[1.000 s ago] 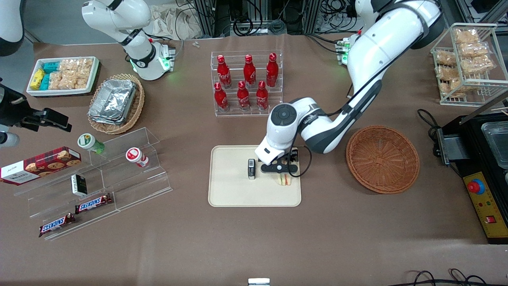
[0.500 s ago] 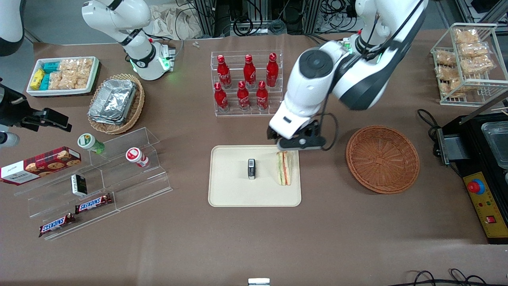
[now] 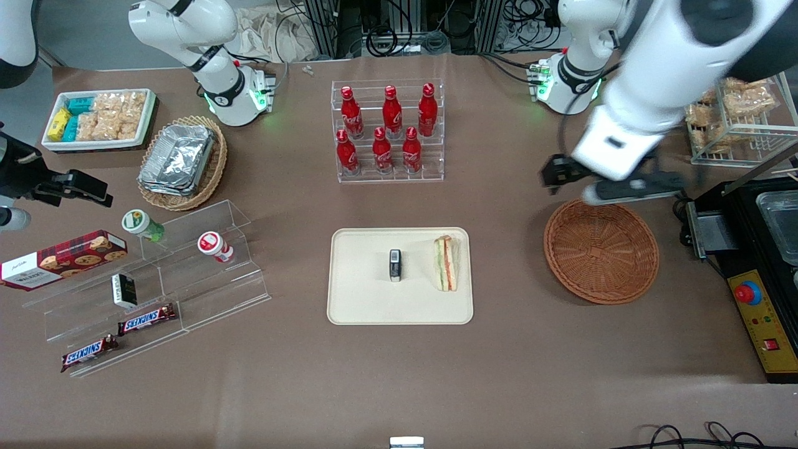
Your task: Place sandwich from basket to tray
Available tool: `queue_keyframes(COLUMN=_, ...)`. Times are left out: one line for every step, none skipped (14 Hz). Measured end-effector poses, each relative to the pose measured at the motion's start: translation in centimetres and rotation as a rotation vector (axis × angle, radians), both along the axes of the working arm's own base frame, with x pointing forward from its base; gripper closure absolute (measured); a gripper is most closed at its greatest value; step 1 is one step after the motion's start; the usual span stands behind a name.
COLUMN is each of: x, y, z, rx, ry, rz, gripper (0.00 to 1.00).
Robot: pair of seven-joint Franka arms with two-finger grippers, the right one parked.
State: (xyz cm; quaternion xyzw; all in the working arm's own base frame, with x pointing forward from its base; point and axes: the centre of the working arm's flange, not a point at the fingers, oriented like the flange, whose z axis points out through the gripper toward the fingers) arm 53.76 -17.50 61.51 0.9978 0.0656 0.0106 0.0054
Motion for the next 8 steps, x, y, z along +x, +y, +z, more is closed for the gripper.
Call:
queue_keyframes(x=0.1, y=3.2, z=1.2, rx=-0.004, ry=-0.008, rz=0.017, gripper=0.0)
queue_keyframes(x=0.0, y=5.9, z=2.1, rx=-0.008, ry=-0.017, rz=0.027, gripper=0.0)
queue_keyframes(x=0.0, y=8.0, z=2.8, rx=-0.018, ry=-0.024, rz=0.03, gripper=0.0)
queue_keyframes(x=0.0, y=9.7, z=3.2, rx=-0.033, ry=-0.028, rz=0.031, gripper=0.0)
queue_keyframes(x=0.1, y=10.8, z=3.4, rx=-0.048, ry=-0.03, rz=0.034, gripper=0.0)
queue_keyframes(x=0.2, y=11.2, z=3.5, rx=-0.057, ry=-0.033, rz=0.037, gripper=0.0)
queue_keyframes(x=0.3, y=11.2, z=3.7, rx=-0.059, ry=-0.037, rz=0.035, gripper=0.0)
queue_keyframes(x=0.4, y=10.8, z=3.9, rx=-0.061, ry=-0.042, rz=0.03, gripper=0.0)
